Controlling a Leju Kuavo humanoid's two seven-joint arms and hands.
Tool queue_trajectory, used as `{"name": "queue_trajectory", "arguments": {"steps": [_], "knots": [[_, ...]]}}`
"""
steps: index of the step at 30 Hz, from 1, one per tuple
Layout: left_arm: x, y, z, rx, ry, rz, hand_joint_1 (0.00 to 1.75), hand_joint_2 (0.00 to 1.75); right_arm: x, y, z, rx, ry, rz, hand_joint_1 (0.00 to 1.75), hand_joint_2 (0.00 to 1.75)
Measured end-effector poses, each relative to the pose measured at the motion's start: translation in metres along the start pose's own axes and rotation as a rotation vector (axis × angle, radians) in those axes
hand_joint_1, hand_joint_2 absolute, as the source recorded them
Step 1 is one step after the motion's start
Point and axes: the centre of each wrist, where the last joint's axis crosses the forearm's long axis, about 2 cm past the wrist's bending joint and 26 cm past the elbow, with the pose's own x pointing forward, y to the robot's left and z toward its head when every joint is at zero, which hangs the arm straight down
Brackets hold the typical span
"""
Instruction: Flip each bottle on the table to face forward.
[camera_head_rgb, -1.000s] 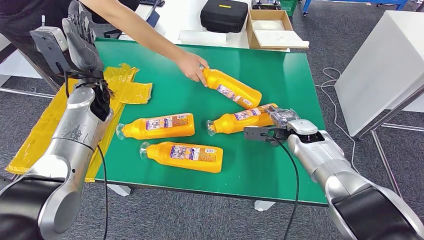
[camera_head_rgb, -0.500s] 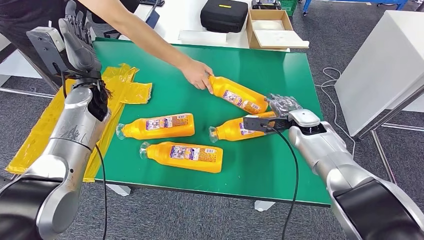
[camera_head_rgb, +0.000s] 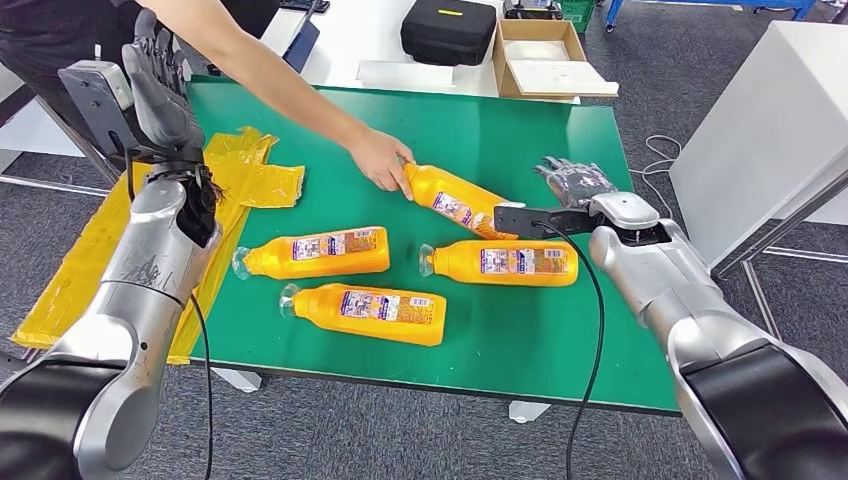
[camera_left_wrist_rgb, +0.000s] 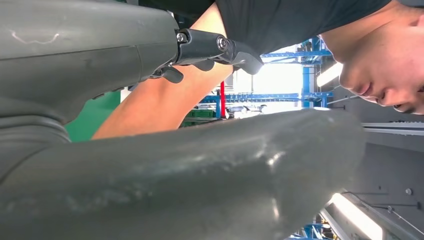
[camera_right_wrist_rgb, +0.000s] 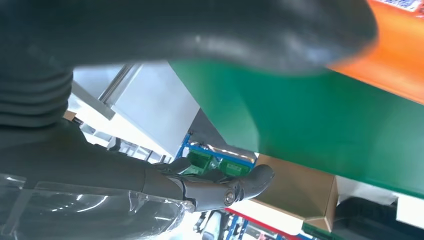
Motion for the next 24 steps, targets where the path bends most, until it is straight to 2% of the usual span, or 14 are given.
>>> {"name": "queue_trajectory", "arguments": {"steps": [4, 14, 24], "knots": [[-0.001, 0.002, 0.001, 0.002, 0.002, -0.001, 0.00, 0.00, 0.002, 0.000, 0.000, 0.015, -0.016, -0.002, 0.00, 1.75], [-0.001, 0.007, 0.000, 0.014, 0.000, -0.009, 0.00, 0.00, 0.009, 0.001, -0.002, 0.108, -0.079, -0.016, 0.00, 1.75], [0.000, 0.012, -0.001, 0.026, -0.003, -0.016, 0.00, 0.00, 0.011, 0.003, -0.002, 0.134, -0.110, -0.018, 0.00, 1.75]]}}
